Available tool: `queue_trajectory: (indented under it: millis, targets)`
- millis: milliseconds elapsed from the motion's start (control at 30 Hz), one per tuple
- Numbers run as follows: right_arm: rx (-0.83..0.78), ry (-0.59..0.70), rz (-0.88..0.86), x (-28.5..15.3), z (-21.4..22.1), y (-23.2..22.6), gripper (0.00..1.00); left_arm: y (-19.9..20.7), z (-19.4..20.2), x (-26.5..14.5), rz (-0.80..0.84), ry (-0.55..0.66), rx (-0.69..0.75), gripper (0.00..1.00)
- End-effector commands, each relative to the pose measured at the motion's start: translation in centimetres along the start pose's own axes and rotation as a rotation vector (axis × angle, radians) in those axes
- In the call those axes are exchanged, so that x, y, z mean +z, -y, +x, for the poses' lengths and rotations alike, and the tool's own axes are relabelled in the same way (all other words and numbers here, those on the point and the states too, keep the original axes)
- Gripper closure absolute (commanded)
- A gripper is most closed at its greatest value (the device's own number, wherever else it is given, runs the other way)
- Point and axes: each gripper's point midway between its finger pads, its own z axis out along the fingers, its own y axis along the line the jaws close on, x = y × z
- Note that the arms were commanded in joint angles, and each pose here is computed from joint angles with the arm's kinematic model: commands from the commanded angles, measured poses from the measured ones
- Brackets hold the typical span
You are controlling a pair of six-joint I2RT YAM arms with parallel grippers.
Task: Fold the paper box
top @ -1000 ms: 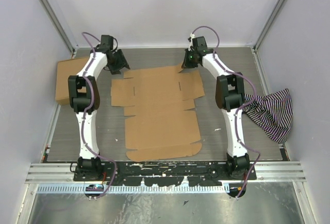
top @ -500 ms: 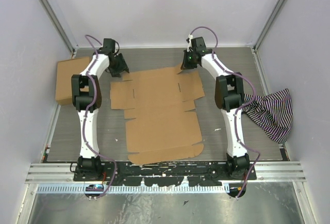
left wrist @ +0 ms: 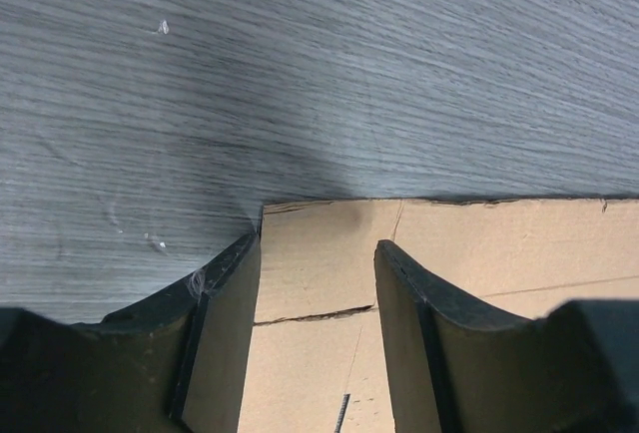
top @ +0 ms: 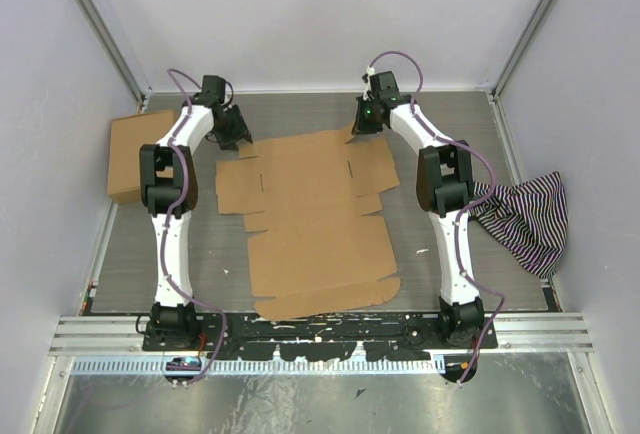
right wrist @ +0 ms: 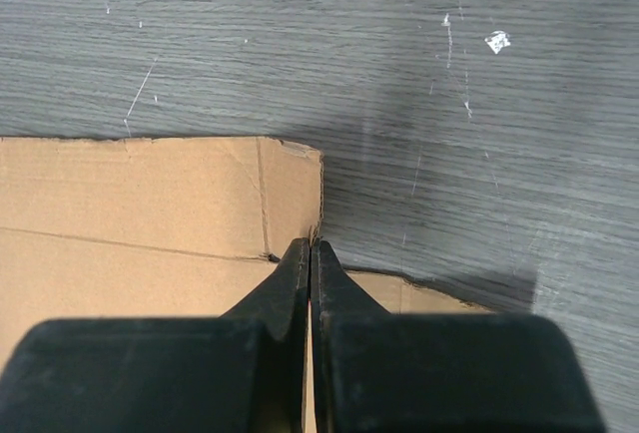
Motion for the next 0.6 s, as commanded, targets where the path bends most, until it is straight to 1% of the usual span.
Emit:
queue_trajectory:
  millis: [0, 300, 433, 567]
  targets:
    - [0.005, 0.055, -0.008, -2.7, -2.2, -1.6, 0.99, 3.7, 0.4, -2.7, 0.115, 0.0, -0.003, 0.45]
    - [0.022, 0.049, -0.007, -2.5, -1.9, -1.6, 0.99, 7.1, 0.7, -4.5, 0.195, 0.016, 0.001, 0.46]
    - [0.024, 0.043, -0.014, -2.3, -1.7, -1.7, 0.99, 8.6, 1.1, -4.4, 0.236, 0.012, 0.01, 0.47]
    - [0.025, 0.039, -0.021, -2.3, -1.6, -1.9, 0.99, 10.3, 1.6, -3.4, 0.275, -0.002, 0.012, 0.48]
